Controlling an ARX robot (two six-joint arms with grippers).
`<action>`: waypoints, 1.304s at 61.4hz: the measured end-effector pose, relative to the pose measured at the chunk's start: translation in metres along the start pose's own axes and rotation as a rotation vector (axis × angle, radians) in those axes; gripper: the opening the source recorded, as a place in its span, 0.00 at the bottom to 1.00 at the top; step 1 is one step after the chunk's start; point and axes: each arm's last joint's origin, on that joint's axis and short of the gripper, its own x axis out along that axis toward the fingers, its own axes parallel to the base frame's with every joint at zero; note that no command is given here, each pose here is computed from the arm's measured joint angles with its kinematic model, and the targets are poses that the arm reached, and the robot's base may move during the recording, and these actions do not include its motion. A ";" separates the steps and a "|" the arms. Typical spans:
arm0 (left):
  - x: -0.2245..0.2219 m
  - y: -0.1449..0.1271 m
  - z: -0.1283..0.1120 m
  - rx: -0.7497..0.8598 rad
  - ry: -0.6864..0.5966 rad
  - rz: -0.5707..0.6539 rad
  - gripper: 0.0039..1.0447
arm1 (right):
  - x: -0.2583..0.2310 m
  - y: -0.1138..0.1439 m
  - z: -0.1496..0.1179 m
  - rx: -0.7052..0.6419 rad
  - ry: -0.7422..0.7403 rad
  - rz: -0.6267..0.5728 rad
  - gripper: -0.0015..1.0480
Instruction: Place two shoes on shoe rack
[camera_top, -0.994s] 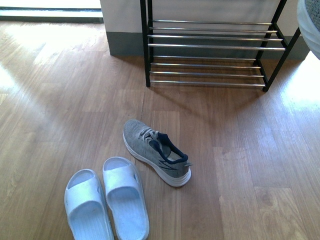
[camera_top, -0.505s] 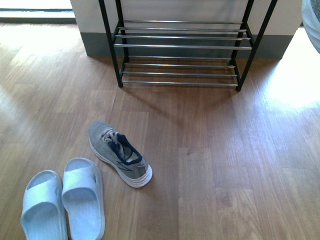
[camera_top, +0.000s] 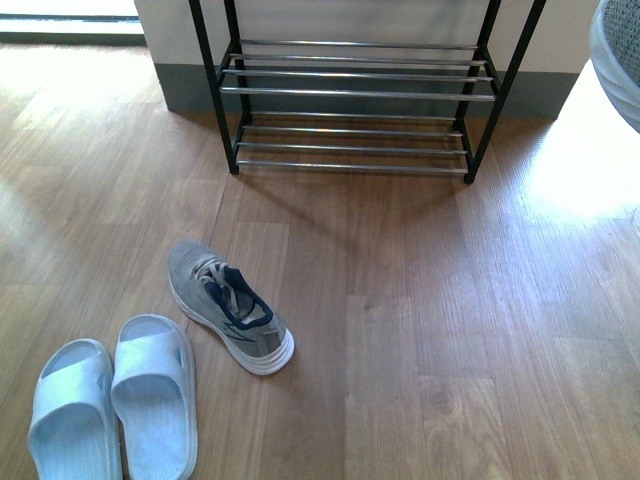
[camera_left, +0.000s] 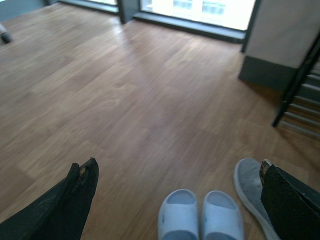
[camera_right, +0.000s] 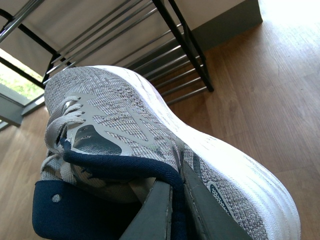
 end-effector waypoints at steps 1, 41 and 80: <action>0.002 -0.005 0.000 -0.006 0.016 0.039 0.91 | 0.000 0.000 0.000 0.000 0.000 0.000 0.02; 0.202 -0.188 -0.160 -0.107 0.754 -0.113 0.91 | 0.000 0.000 0.000 0.000 0.001 0.004 0.02; 0.264 -0.240 -0.241 -0.200 0.858 -0.087 0.91 | 0.000 0.000 0.000 0.000 0.001 0.004 0.02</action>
